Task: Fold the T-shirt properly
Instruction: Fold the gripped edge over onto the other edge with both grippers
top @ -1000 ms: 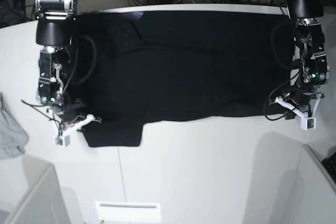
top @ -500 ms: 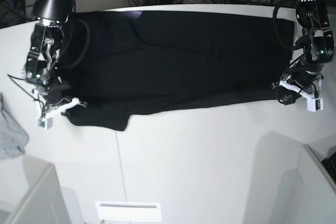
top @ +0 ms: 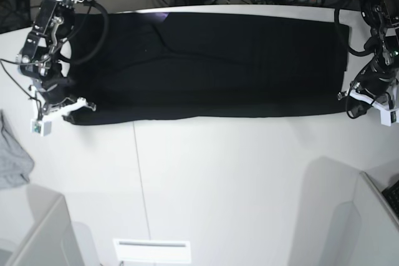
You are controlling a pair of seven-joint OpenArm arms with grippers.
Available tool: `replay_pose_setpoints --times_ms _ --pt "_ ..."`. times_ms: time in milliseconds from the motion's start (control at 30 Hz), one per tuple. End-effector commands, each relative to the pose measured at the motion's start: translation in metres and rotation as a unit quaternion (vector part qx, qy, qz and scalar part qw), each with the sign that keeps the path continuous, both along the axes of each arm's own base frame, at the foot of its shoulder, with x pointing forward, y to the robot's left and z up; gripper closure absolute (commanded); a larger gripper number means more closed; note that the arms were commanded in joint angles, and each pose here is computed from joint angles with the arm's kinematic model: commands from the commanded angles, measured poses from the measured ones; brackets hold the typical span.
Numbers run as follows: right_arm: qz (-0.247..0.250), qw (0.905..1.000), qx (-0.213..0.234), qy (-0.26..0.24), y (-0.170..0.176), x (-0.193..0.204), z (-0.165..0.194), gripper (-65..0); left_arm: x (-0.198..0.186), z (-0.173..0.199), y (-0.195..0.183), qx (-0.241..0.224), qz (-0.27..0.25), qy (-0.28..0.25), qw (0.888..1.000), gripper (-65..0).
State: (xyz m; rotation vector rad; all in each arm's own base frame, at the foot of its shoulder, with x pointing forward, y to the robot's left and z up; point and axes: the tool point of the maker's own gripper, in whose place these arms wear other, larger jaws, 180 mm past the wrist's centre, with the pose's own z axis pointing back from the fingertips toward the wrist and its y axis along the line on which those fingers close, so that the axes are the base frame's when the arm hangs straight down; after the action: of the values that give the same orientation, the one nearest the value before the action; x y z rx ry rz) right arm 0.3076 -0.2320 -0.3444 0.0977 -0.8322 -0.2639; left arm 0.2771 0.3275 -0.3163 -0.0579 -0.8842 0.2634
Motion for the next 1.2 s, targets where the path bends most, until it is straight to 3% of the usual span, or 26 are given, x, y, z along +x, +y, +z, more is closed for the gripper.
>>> replay_pose_setpoints --times_ms 0,200,500,833,1000,1167 --pt "0.001 0.9998 -0.007 -0.020 -0.002 0.003 0.013 0.0 0.006 0.015 0.004 0.014 -0.004 -0.022 1.000 0.0" --pt "0.009 0.9998 -0.015 0.004 0.001 -0.019 0.011 0.0 -0.006 0.005 0.005 0.014 -0.004 -0.004 1.000 0.0" --pt "-0.019 0.9963 0.074 0.041 -0.012 -0.054 0.009 0.0 -0.016 -0.001 0.007 0.022 -0.010 0.015 1.000 0.0" --pt "-0.014 0.9940 0.081 0.072 -0.006 -0.084 -0.001 0.0 -0.029 -0.002 0.002 0.032 -0.022 0.026 0.999 0.0" --pt "-0.006 0.9899 0.114 0.085 0.004 -0.101 -0.008 0.0 -0.034 -0.005 0.003 0.035 -0.022 0.034 0.999 0.0" --pt "-0.010 0.9881 0.117 0.099 0.004 -0.110 -0.016 0.0 -0.042 -0.013 0.003 0.033 -0.023 0.049 0.998 0.0"
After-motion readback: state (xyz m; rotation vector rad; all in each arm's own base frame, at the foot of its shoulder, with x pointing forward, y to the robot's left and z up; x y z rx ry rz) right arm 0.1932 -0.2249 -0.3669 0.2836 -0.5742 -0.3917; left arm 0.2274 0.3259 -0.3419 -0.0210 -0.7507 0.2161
